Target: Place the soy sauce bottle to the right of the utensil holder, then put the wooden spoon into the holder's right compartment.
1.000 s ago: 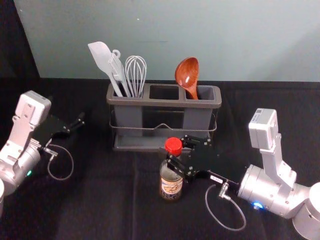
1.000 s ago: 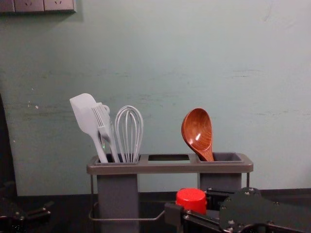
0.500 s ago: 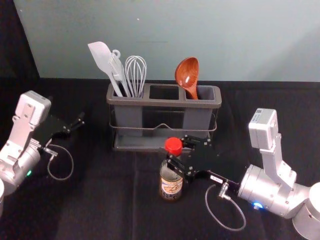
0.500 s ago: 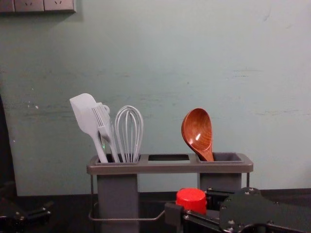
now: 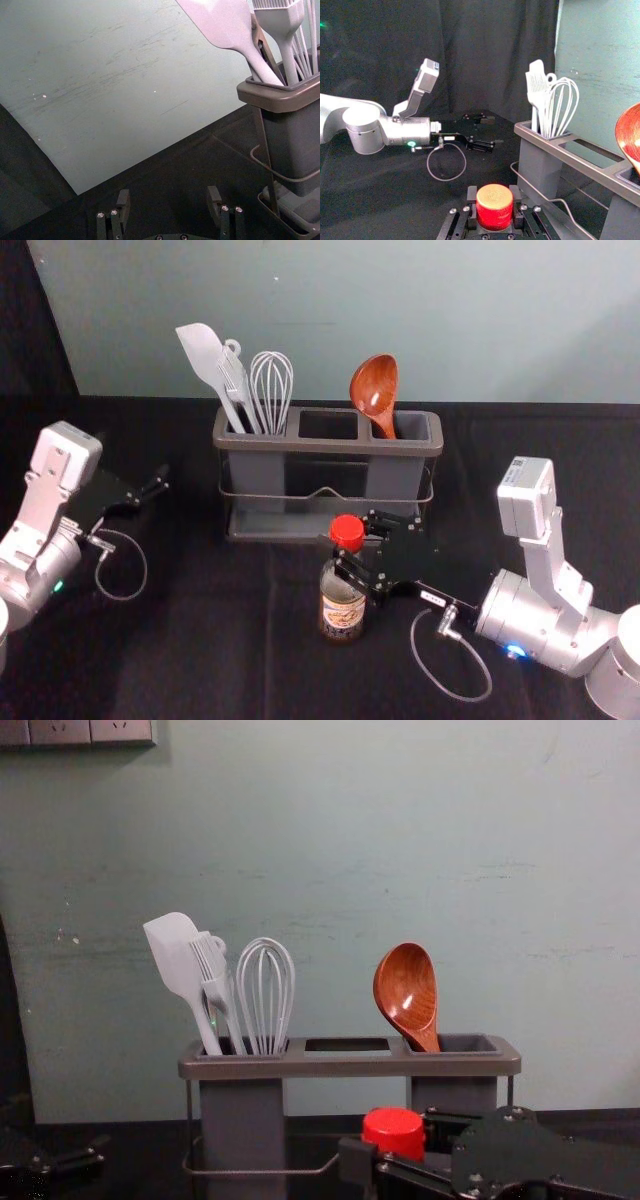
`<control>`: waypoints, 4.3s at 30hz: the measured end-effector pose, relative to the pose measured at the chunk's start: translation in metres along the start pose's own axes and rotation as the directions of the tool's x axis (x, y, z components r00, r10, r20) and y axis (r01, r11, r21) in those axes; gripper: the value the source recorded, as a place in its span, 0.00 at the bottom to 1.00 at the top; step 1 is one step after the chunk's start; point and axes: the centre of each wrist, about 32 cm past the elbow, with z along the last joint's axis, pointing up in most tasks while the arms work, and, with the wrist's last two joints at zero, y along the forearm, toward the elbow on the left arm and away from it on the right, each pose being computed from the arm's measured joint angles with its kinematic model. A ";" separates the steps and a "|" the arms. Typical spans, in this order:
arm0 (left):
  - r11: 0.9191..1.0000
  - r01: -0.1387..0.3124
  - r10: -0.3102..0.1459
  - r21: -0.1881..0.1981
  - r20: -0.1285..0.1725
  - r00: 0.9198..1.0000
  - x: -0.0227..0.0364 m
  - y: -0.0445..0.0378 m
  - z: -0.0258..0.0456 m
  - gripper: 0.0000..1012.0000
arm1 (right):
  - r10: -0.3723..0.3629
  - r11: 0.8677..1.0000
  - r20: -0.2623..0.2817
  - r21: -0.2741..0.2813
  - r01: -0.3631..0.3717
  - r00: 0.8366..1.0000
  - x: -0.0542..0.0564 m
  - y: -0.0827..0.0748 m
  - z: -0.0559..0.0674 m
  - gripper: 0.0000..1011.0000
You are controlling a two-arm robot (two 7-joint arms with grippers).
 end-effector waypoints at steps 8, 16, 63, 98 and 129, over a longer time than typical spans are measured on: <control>1.000 0.000 0.000 0.000 0.000 1.000 0.0000 0.0000 0.0000 0.99 | 0.021 1.000 -0.003 0.023 -0.021 1.000 0.001 -0.007 0.007 0.38; 1.000 0.000 0.000 0.000 0.000 1.000 0.0000 0.0000 0.0000 0.99 | 0.000 0.998 -0.007 0.060 0.000 1.000 0.001 -0.027 0.020 0.38; 1.000 0.000 0.000 0.000 0.000 1.000 0.0000 0.0000 0.0000 0.99 | -0.319 0.947 0.016 0.036 0.318 0.948 0.060 -0.099 0.013 0.38; 1.000 0.000 0.000 0.000 0.000 1.000 0.0000 0.0000 0.0000 0.99 | -0.374 0.927 -0.008 0.014 0.374 0.927 0.092 -0.045 0.000 0.38; 1.000 0.000 0.000 0.000 0.000 1.000 0.0000 0.0000 0.0000 0.99 | -0.402 0.916 0.002 0.023 0.402 0.916 0.102 -0.034 -0.007 0.38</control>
